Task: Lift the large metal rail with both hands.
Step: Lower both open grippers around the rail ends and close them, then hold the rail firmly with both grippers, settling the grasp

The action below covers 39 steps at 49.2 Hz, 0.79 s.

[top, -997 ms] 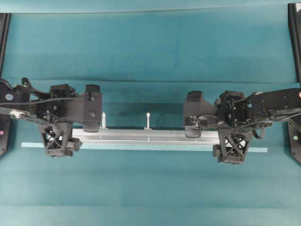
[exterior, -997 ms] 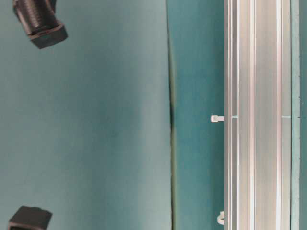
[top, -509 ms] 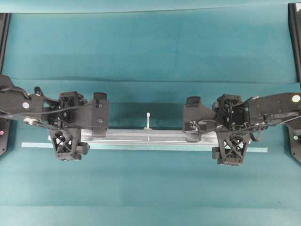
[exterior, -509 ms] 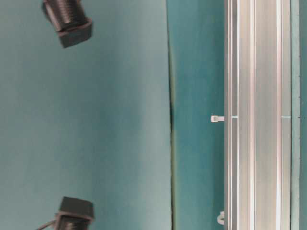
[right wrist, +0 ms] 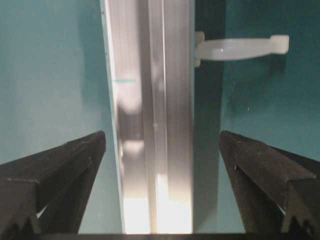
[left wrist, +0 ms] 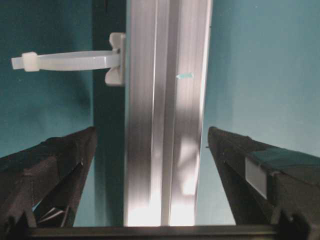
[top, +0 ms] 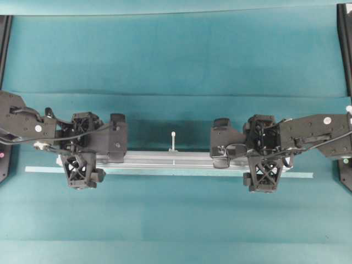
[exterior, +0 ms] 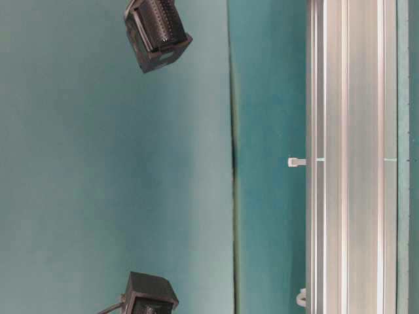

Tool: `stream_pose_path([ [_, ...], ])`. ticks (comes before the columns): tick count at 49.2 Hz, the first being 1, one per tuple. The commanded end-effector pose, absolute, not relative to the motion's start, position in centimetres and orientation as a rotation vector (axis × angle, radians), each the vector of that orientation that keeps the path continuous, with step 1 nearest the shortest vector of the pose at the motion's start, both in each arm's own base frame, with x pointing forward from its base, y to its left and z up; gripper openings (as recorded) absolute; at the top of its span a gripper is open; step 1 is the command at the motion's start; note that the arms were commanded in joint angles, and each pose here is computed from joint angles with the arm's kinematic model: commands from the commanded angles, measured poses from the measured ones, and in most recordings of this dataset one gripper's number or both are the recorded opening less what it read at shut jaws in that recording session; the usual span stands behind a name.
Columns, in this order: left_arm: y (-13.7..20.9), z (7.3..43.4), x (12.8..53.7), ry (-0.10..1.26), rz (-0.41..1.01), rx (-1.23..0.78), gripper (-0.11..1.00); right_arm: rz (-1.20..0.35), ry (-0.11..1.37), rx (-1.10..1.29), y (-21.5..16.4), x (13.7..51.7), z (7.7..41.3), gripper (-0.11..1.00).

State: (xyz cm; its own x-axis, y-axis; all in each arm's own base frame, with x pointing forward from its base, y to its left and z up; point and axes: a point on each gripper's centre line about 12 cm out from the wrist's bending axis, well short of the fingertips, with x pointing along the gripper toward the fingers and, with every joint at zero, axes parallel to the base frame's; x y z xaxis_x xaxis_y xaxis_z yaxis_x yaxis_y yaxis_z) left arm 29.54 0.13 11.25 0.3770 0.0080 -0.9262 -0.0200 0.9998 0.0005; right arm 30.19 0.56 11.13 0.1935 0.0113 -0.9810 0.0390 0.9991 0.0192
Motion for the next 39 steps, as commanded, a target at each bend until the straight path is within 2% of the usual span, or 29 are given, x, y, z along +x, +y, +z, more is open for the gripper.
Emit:
stream_pose_path([
  [1,0.14,11.45,29.93,1.161,0.016,-0.009,0.99,-0.014,1.372,0.033,0.59,30.47,10.74,0.97],
  [26,0.13,11.07,30.41,1.152,0.017,-0.012,0.96,-0.023,1.399,0.045,0.65,30.32,10.44,0.96],
  [29,0.13,11.1,30.48,1.146,0.016,-0.01,0.91,-0.025,1.414,0.046,0.6,30.15,10.37,0.88],
  [32,0.08,11.11,30.49,1.144,0.015,-0.009,0.82,-0.024,1.421,0.045,0.64,30.12,10.35,0.75],
  [34,0.04,11.15,30.49,1.143,0.014,-0.008,0.72,-0.023,1.422,0.043,0.63,30.11,10.34,0.64],
  [37,-0.06,11.24,30.59,1.14,0.011,-0.007,0.52,-0.025,1.419,0.046,0.6,30.16,10.43,0.45],
  [39,-0.06,11.19,30.59,1.141,0.01,-0.005,0.41,-0.025,1.419,0.049,0.62,30.16,10.43,0.38],
])
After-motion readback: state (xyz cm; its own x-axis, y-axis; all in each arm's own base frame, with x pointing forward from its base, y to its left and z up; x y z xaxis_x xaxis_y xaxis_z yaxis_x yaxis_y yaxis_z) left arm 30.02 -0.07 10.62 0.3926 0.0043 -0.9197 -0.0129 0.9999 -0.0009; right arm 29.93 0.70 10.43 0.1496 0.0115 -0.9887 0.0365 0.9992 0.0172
